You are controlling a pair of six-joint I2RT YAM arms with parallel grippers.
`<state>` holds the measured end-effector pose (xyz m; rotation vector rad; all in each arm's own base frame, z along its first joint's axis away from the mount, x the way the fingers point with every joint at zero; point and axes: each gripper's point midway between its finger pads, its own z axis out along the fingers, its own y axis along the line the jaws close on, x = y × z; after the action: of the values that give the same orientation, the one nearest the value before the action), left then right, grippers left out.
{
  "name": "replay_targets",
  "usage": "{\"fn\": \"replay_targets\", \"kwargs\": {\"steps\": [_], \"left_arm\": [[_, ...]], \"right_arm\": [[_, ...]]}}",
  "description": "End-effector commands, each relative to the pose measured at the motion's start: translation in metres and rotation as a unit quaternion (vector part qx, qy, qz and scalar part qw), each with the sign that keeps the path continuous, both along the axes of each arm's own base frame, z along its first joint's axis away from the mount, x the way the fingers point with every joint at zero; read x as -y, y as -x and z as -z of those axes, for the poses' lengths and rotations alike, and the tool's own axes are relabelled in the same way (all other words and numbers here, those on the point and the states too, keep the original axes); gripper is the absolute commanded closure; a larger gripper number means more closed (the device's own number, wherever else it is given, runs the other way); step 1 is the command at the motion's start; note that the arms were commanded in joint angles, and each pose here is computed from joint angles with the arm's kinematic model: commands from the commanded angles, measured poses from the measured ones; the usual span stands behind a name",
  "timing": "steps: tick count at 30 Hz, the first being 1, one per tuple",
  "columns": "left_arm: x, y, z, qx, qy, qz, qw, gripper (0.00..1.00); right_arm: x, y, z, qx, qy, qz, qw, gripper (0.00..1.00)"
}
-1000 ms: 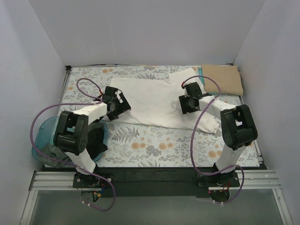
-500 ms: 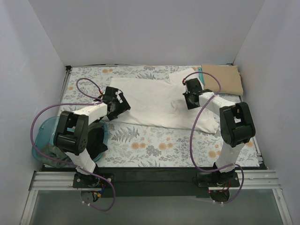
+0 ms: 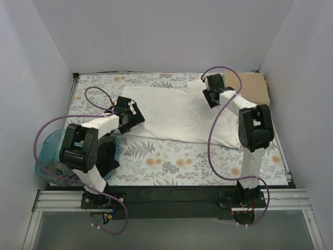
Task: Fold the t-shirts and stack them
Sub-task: Fold the tshirt
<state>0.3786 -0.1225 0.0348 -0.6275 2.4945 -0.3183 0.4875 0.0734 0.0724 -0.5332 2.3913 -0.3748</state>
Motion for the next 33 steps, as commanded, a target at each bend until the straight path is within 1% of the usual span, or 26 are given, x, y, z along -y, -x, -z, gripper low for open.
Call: {"fn": "replay_targets", "kwargs": {"steps": [1,2,3,4,5,6,7,8,9,10,11,12,13,14,15,17,22,28,31,33], "left_arm": [[-0.012,0.014,0.011,-0.023,-0.027,0.002,0.999,0.09],[-0.011,0.014,0.011,-0.023,-0.026,0.002,0.999,0.09],[-0.011,0.014,0.011,-0.024,-0.024,0.003,0.999,0.09],[-0.010,0.014,0.009,-0.022,-0.022,0.004,1.000,0.09],[-0.009,0.014,0.009,-0.022,-0.020,0.004,1.000,0.09],[-0.009,0.014,0.009,-0.023,-0.018,0.004,1.000,0.09],[-0.008,0.015,0.009,-0.023,-0.016,0.003,1.000,0.09],[-0.007,0.015,0.009,-0.024,-0.014,0.003,1.000,0.09],[-0.007,0.016,0.010,-0.025,-0.012,0.003,1.000,0.09],[-0.006,0.017,0.011,-0.027,-0.010,0.003,1.000,0.09],[-0.006,0.018,0.010,-0.027,-0.009,0.003,1.000,0.09],[-0.007,0.020,0.011,-0.029,-0.009,0.001,1.000,0.09],[-0.007,0.021,0.011,-0.029,-0.008,0.000,1.000,0.09],[-0.007,0.021,0.010,-0.028,-0.007,0.000,1.000,0.09],[-0.008,0.024,0.009,-0.029,-0.004,-0.006,1.000,0.09],[-0.010,0.028,0.010,-0.032,-0.007,-0.015,0.999,0.09],[-0.020,0.045,0.018,-0.050,-0.014,-0.045,0.998,0.09],[-0.024,0.055,0.021,-0.065,-0.017,-0.058,0.996,0.08],[-0.022,0.052,0.010,-0.051,-0.012,-0.056,0.997,0.08],[-0.018,0.039,-0.006,-0.029,-0.007,-0.046,0.998,0.08]], "right_arm": [[0.022,-0.023,-0.033,0.050,0.060,0.039,0.996,0.35],[0.023,-0.023,-0.039,0.061,0.055,0.056,0.995,0.28],[0.023,-0.021,-0.052,0.074,0.042,0.062,0.994,0.05],[0.020,-0.018,-0.056,0.078,0.029,0.062,0.995,0.02],[0.014,-0.010,-0.051,0.069,0.006,0.055,0.996,0.02],[0.010,-0.003,-0.051,0.072,-0.025,0.072,0.995,0.02],[0.005,0.005,-0.065,0.086,-0.057,0.076,0.992,0.02],[-0.007,0.016,-0.060,0.072,-0.097,0.065,0.991,0.02],[-0.013,0.036,-0.041,0.047,-0.134,0.083,0.986,0.02],[-0.018,0.050,-0.047,0.048,-0.164,0.080,0.982,0.02],[-0.034,0.063,-0.039,0.026,-0.205,0.060,0.977,0.02],[-0.037,0.085,-0.015,0.000,-0.223,0.059,0.973,0.02],[-0.043,0.094,-0.018,0.000,-0.249,0.055,0.967,0.02],[-0.052,0.104,-0.013,-0.018,-0.271,0.039,0.962,0.02],[-0.049,0.117,0.001,-0.032,-0.268,0.045,0.962,0.02],[-0.049,0.127,0.011,-0.047,-0.270,0.041,0.961,0.02],[-0.039,0.132,0.027,-0.058,-0.240,0.047,0.968,0.02],[-0.038,0.118,0.041,-0.067,-0.221,0.049,0.972,0.02],[-0.040,0.105,0.034,-0.056,-0.221,0.048,0.972,0.02],[-0.042,0.094,0.019,-0.039,-0.222,0.043,0.973,0.02]]}}
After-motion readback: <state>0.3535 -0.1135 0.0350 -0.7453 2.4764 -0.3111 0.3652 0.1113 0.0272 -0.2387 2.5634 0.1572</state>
